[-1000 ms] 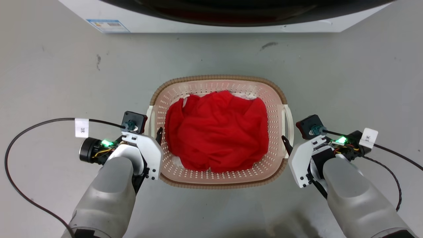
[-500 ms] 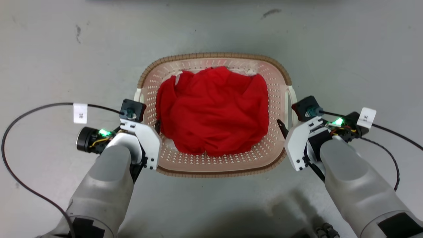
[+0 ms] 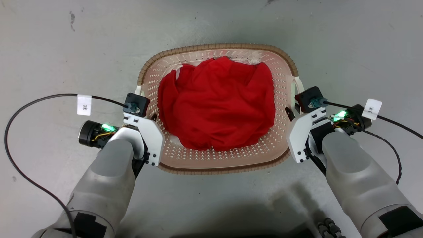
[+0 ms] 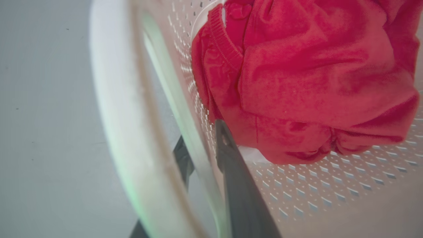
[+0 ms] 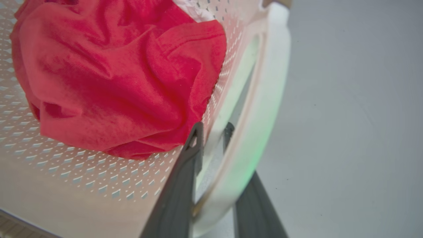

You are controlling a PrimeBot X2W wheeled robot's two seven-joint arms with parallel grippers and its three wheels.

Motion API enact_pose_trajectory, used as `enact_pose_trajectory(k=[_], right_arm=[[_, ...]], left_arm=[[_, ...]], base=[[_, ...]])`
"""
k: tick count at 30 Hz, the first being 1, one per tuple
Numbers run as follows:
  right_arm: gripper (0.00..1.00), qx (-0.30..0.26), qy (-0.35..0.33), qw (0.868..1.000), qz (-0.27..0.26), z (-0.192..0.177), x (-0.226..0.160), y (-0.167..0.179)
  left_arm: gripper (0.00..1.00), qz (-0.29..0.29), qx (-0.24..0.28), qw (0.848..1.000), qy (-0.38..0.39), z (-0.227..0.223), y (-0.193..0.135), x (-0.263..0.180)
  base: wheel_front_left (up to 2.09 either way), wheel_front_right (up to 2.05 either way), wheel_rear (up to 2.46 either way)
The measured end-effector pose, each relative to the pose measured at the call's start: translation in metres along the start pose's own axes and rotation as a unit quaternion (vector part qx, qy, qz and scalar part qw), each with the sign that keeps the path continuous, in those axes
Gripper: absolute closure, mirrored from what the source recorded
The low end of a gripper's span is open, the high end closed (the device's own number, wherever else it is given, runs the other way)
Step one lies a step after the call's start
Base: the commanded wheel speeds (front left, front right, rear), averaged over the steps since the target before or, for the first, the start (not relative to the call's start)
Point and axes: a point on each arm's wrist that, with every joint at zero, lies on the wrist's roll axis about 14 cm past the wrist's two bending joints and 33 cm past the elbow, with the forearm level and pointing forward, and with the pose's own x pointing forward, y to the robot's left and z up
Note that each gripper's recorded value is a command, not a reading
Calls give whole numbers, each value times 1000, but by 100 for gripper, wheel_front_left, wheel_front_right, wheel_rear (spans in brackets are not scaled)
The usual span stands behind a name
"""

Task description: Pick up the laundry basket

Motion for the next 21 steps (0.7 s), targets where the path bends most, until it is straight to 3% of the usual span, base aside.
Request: enact_pose_trajectory(k=[21], right_arm=[[100, -24, -17, 1000, 0, 20, -65, 20]], left_arm=[[100, 1, -12, 1000, 8, 0, -23, -74]], base=[[0, 0, 0]])
